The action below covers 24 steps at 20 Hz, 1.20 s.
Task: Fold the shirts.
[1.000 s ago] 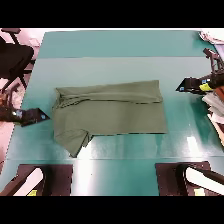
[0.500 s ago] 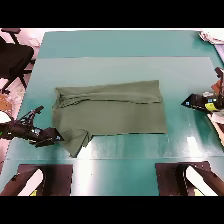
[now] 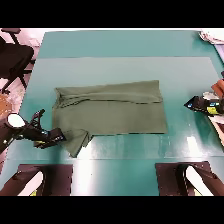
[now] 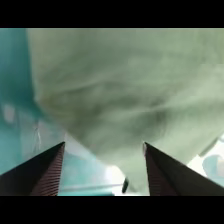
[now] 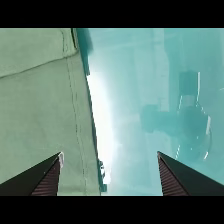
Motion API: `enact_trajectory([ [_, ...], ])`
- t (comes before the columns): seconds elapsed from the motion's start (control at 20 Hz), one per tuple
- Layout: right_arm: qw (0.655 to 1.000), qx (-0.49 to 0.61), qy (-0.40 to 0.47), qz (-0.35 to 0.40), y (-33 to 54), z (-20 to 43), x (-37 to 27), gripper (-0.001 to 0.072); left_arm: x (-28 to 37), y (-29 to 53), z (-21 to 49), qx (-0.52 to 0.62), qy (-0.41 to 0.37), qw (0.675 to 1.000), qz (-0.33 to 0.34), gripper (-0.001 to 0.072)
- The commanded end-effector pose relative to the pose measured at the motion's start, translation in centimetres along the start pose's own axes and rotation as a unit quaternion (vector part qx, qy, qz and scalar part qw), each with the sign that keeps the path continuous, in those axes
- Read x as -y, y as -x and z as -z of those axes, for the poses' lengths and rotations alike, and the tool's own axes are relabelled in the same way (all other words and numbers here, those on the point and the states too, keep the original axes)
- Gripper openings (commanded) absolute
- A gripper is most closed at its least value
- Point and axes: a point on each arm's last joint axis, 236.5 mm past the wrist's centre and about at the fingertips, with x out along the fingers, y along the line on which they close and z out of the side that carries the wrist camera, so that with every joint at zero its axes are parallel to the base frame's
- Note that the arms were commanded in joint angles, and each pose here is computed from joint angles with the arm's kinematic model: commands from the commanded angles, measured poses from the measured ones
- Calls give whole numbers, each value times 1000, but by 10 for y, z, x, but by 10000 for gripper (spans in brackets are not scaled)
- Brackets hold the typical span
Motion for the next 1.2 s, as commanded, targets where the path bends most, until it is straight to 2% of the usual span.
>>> enact_trajectory([
  [0.0, 1000, 7, -3, -5, 0, -2, -3, 661, 13, -16, -6, 28, 25, 999, 7, 540],
  [0.3, 1000, 13, -5, -10, 0, -5, -5, 661, 19, -18, -1, 19, 25, 999, 12, 540],
  [0.35, 1000, 13, -5, -10, 0, -5, -5, 661, 19, -18, 0, 18, 25, 999, 12, 519],
  [0.45, 1000, 13, -5, -10, 0, -5, -5, 660, 20, -18, -2, 21, 26, 999, 15, 154],
  [0.5, 1000, 13, -5, -10, 0, -5, -5, 660, 22, -18, -2, 22, 27, 999, 19, 35],
  [0.6, 1000, 13, -5, -10, 0, -6, -5, 646, 26, -18, -3, 24, 30, 999, 27, 32],
  [0.65, 1000, 12, -5, -10, 0, -5, -4, 611, 26, -17, -4, 25, 30, 999, 29, 31],
  [0.75, 1000, 7, -6, -10, -1, -3, -4, 610, 30, -16, -4, 25, 17, 999, 33, 31],
  [0.95, 992, -121, -2, -32, -25, 41, -4, 622, 47, 2, 3, 5, -35, 998, 51, 31],
  [1.15, 972, -206, 5, -113, -48, 64, -31, 623, 64, 31, -2, 11, -96, 994, 58, 31],
])
